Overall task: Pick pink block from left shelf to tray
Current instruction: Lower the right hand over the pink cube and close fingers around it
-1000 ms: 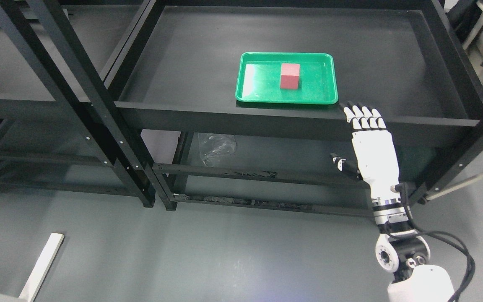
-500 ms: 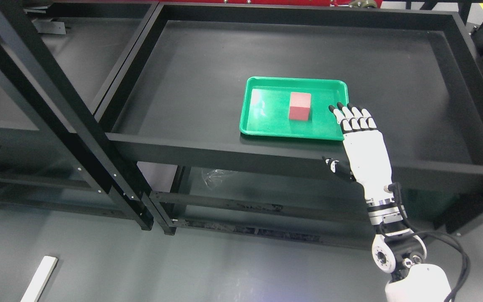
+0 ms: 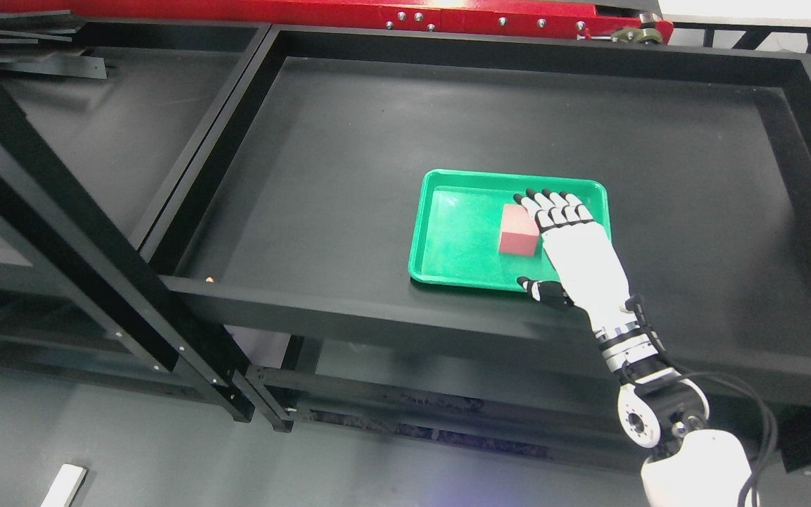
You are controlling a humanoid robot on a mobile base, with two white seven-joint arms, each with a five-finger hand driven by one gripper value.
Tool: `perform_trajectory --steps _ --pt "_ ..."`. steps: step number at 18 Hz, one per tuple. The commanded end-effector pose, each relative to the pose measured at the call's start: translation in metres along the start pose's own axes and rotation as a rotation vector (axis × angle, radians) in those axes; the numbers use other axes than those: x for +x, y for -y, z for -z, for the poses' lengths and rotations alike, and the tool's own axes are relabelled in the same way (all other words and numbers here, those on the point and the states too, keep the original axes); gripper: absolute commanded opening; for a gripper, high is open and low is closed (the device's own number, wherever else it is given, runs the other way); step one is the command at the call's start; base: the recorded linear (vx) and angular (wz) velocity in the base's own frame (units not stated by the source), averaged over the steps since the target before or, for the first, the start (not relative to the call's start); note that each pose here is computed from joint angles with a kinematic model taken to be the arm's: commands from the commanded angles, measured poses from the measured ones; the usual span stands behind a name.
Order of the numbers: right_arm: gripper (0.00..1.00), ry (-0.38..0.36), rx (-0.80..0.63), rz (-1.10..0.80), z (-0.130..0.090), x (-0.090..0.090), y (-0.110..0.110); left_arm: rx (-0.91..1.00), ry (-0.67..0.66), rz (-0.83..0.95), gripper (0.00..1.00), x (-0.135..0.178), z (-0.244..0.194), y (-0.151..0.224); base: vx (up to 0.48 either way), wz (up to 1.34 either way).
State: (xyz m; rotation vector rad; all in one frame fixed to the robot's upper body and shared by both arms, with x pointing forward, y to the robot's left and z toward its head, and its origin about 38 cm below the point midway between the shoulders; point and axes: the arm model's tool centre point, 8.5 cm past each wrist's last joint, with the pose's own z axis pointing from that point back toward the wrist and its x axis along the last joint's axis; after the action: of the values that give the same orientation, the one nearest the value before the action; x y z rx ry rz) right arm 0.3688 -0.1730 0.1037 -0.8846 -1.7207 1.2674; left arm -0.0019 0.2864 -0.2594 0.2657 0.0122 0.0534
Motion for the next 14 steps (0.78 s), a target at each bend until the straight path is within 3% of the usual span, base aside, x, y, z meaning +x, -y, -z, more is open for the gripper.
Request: perform_trajectory --steps 1,7,14 --pt "0.99 0.018 0.106 0.000 0.001 0.001 -0.019 0.014 0.048 -0.009 1.00 0.026 0.001 -0.009 0.206 0.01" --pt "0.99 0.001 0.243 0.010 0.000 -0.005 -0.040 0.014 0.047 -0.009 1.00 0.025 0.001 -0.009 0.193 -0.05" --pt "0.99 -0.013 0.299 0.018 -0.004 -0.009 -0.052 0.014 0.047 -0.009 1.00 0.025 0.001 -0.009 0.124 -0.05"
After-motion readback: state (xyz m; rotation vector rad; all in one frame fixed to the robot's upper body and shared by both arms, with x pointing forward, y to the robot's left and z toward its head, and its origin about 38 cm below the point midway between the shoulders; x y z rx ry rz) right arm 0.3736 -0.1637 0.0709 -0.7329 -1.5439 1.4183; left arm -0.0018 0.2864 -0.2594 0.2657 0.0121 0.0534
